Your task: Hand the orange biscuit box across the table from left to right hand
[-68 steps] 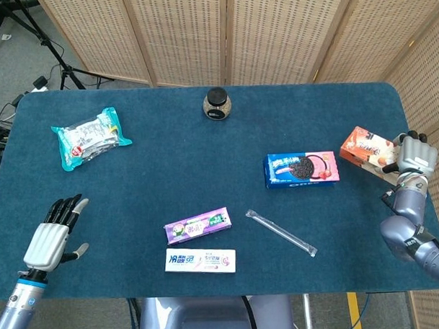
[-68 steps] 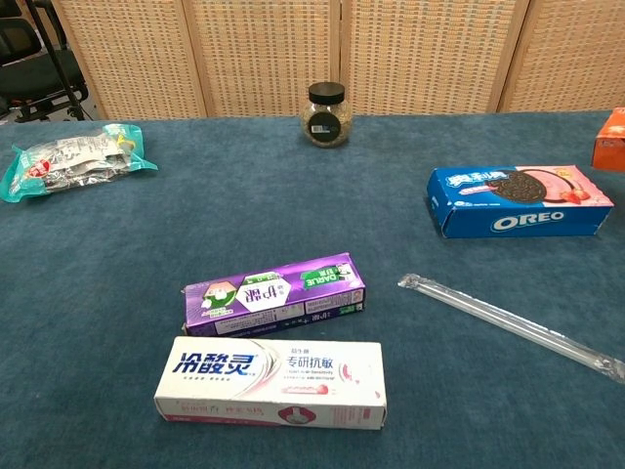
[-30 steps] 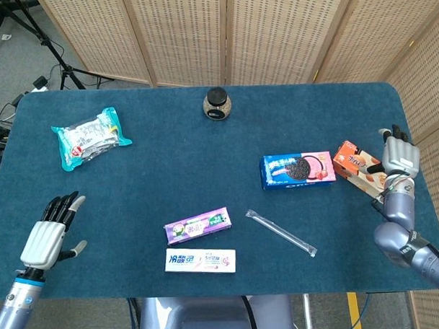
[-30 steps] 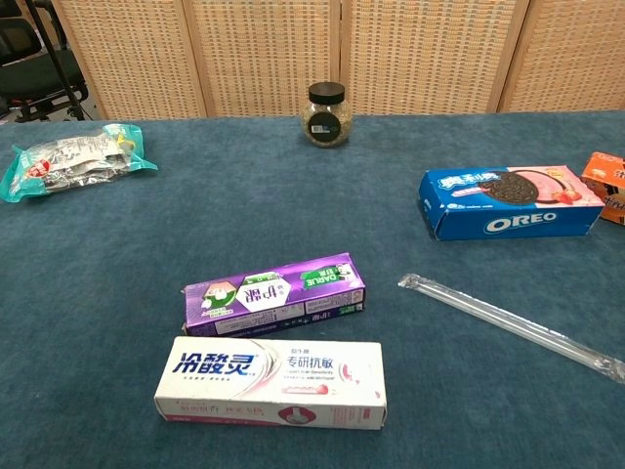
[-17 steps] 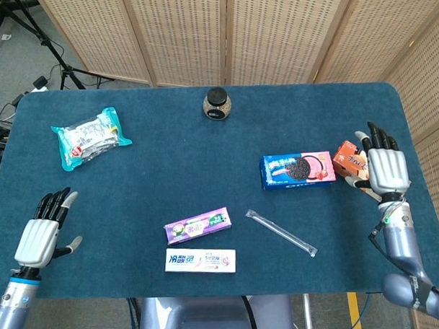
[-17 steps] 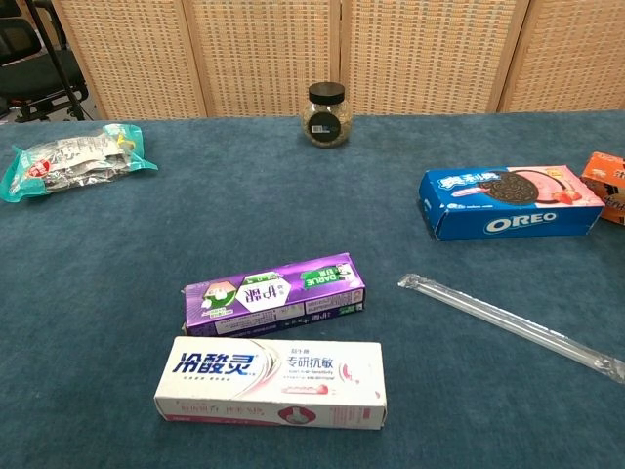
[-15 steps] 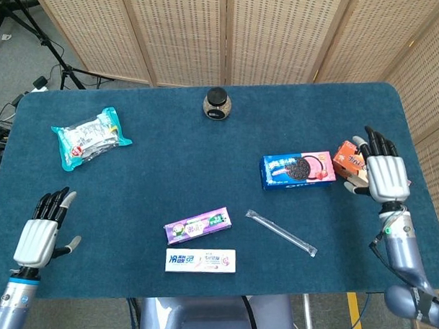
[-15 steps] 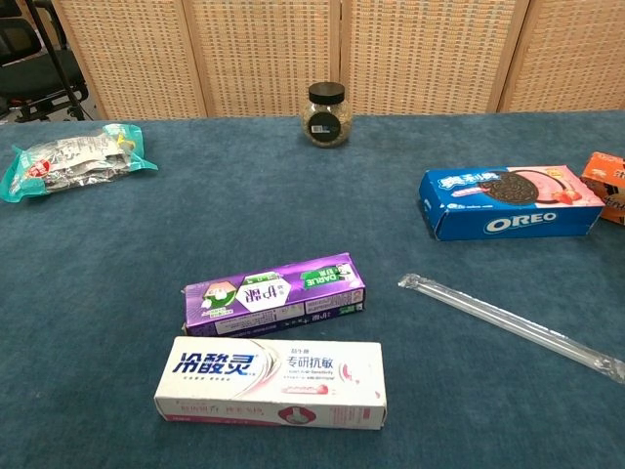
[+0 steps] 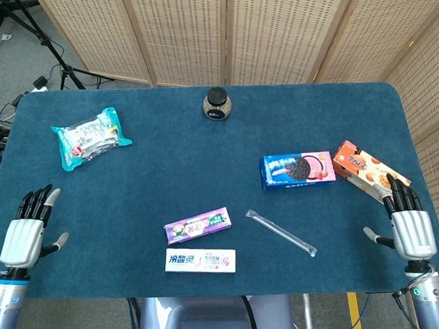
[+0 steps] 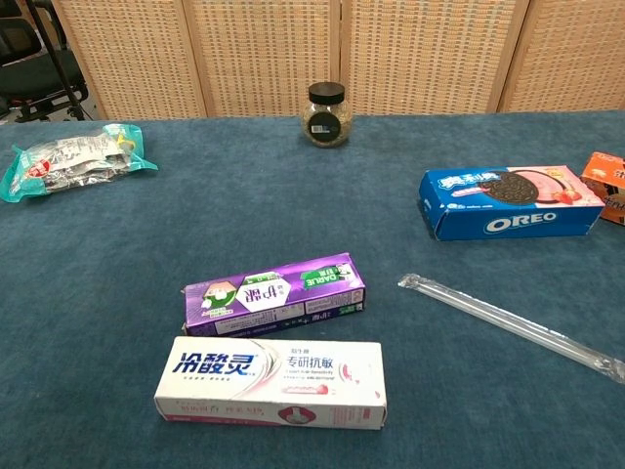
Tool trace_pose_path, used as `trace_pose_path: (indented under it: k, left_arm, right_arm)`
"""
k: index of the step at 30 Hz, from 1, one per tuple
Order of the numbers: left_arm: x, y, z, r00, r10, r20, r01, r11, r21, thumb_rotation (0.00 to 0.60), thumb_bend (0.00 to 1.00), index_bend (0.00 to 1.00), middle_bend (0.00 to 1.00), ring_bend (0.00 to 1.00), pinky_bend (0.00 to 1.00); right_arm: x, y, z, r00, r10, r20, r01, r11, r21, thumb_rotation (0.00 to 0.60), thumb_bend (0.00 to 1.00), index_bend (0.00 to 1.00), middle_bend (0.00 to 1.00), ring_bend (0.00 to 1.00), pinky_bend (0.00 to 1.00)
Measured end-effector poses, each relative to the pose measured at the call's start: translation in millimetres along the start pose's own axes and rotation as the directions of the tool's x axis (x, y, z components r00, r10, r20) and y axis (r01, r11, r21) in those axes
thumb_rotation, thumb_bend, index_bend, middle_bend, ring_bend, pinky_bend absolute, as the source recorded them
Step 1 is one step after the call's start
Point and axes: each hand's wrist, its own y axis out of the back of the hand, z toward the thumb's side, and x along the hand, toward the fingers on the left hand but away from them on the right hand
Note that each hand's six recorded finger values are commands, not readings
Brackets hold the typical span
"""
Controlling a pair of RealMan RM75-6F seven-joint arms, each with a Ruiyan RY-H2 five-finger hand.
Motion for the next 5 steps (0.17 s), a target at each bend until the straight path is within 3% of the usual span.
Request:
trace_pose_path:
  k: [5]
  left_arm:
    - [2.0, 4.9, -5.6, 1.0, 0.022, -0.013, -0.022, 1.0, 0.003, 0.6, 0.23, 0.07, 0.0, 0.0, 0.0]
  right_arm:
    - [2.5, 1.9, -3.5, 1.0, -0.003, 0.007, 0.004, 1.0, -0.019, 0.6, 0.09, 0.14, 0.0, 0.0, 0.12]
